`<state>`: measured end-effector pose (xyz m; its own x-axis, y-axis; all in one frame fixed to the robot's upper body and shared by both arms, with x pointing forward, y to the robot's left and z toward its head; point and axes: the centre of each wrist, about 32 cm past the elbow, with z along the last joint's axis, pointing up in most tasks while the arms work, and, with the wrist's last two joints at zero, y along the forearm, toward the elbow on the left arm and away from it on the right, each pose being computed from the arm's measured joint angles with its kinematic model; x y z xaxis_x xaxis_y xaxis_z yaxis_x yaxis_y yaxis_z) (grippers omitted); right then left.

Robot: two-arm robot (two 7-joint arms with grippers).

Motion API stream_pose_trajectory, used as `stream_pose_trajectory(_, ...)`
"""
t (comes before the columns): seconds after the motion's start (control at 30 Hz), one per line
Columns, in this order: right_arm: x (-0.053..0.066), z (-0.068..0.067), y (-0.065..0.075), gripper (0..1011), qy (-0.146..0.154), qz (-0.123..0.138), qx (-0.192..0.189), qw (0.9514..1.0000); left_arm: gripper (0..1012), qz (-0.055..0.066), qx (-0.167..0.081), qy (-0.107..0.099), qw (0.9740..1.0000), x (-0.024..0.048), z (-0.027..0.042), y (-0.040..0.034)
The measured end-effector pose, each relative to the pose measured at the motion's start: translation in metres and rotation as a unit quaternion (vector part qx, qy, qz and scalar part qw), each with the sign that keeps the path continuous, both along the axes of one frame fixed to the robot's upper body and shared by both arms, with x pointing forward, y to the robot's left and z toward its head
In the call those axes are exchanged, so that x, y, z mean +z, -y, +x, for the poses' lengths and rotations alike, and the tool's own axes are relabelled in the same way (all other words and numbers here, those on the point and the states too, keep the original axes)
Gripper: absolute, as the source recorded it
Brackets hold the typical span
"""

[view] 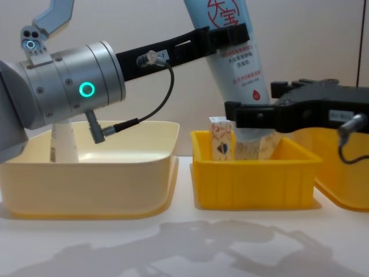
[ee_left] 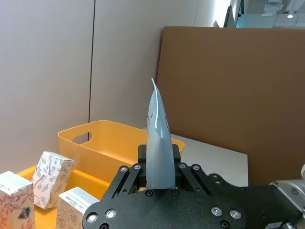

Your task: Bimanual collaborative sorting of washing and personal care products

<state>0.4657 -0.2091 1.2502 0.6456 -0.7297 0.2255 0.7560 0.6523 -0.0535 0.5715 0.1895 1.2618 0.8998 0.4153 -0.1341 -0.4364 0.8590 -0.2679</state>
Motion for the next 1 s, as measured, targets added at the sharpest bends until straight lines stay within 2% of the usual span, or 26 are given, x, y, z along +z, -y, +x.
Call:
stream_pose_trajectory(0.17, -0.003, 0.005, -0.011, 1001, 0.009, -0.009, -0.001, 0.9999, 257, 0.000, 0.000, 0.000, 1.0000, 0.0000, 0.0000, -0.0002)
stream_pose_trajectory(0.57, -0.005, 0.010, -0.023, 998, 0.020, -0.019, 0.000, 0.9996, 257, 0.000, 0.000, 0.000, 1.0000, 0.0000, 0.0000, 0.0000)
stream_pose_trajectory(0.7, -0.006, 0.011, -0.026, 927, 0.023, -0.021, 0.000, 0.9995, 257, 0.000, 0.000, 0.000, 1.0000, 0.0000, 0.0000, 0.0000)
stream_pose_trajectory(0.83, -0.006, 0.011, -0.027, 807, 0.024, -0.022, 0.000, 0.9995, 257, 0.000, 0.000, 0.000, 1.0000, 0.0001, 0.0000, 0.0000)
stream_pose_trajectory(1.0, -0.006, 0.012, -0.028, 764, 0.026, -0.023, 0.000, 0.9994, 257, 0.000, 0.000, 0.000, 1.0000, 0.0000, 0.0000, 0.0000)
